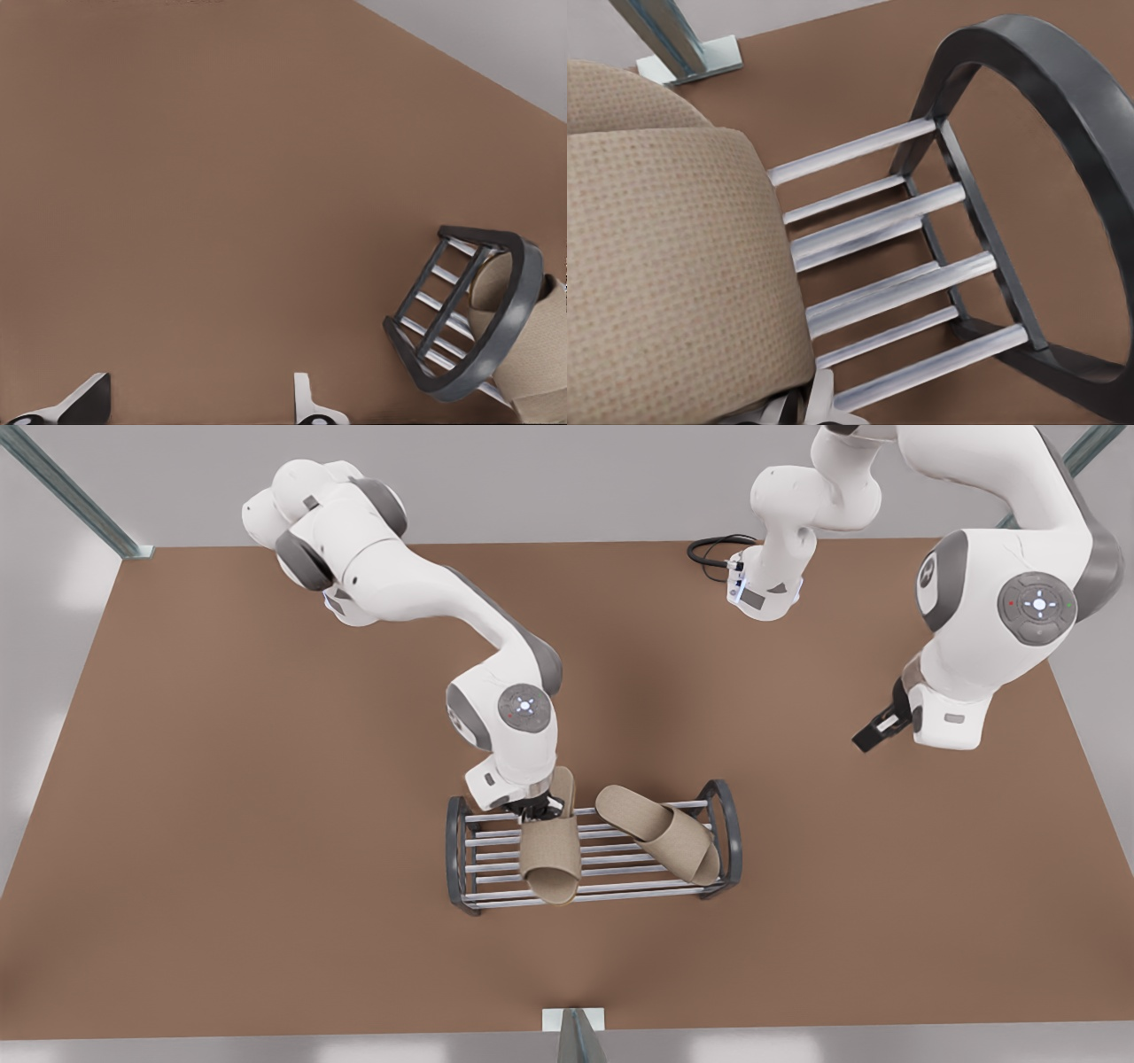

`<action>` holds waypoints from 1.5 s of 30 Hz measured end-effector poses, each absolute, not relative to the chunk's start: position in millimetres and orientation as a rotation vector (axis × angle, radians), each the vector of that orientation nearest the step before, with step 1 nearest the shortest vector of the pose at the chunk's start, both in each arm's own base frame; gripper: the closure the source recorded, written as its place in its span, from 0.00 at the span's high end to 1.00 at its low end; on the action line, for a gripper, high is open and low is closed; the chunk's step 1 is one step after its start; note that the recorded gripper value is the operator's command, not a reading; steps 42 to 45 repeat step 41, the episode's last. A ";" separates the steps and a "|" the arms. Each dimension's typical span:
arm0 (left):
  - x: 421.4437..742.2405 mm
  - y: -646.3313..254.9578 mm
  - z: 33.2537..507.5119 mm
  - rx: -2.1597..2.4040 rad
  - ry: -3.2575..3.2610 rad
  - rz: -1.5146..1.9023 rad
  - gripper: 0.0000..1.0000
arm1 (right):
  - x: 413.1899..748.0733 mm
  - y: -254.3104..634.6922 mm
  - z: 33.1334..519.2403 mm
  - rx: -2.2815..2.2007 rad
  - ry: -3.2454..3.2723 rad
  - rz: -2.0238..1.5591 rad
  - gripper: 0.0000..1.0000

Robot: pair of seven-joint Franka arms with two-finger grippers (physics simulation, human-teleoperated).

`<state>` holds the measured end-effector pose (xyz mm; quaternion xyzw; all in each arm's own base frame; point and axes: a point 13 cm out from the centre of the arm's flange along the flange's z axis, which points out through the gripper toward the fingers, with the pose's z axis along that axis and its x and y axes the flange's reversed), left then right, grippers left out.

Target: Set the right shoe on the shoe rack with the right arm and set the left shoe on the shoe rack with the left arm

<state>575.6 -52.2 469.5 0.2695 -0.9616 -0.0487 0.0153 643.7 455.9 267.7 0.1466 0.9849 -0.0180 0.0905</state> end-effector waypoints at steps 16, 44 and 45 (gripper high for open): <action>587.5 -67.6 459.7 0.222 -3.111 -0.032 1.00 | 647.2 454.7 251.4 0.451 2.872 -0.106 1.00; 586.7 -68.5 459.2 -0.107 -3.112 -0.031 1.00 | 611.3 79.0 432.3 0.475 3.239 -0.170 1.00; 586.7 -68.5 459.2 -0.107 -3.112 -0.031 1.00 | 611.3 79.0 432.3 0.475 3.239 -0.170 1.00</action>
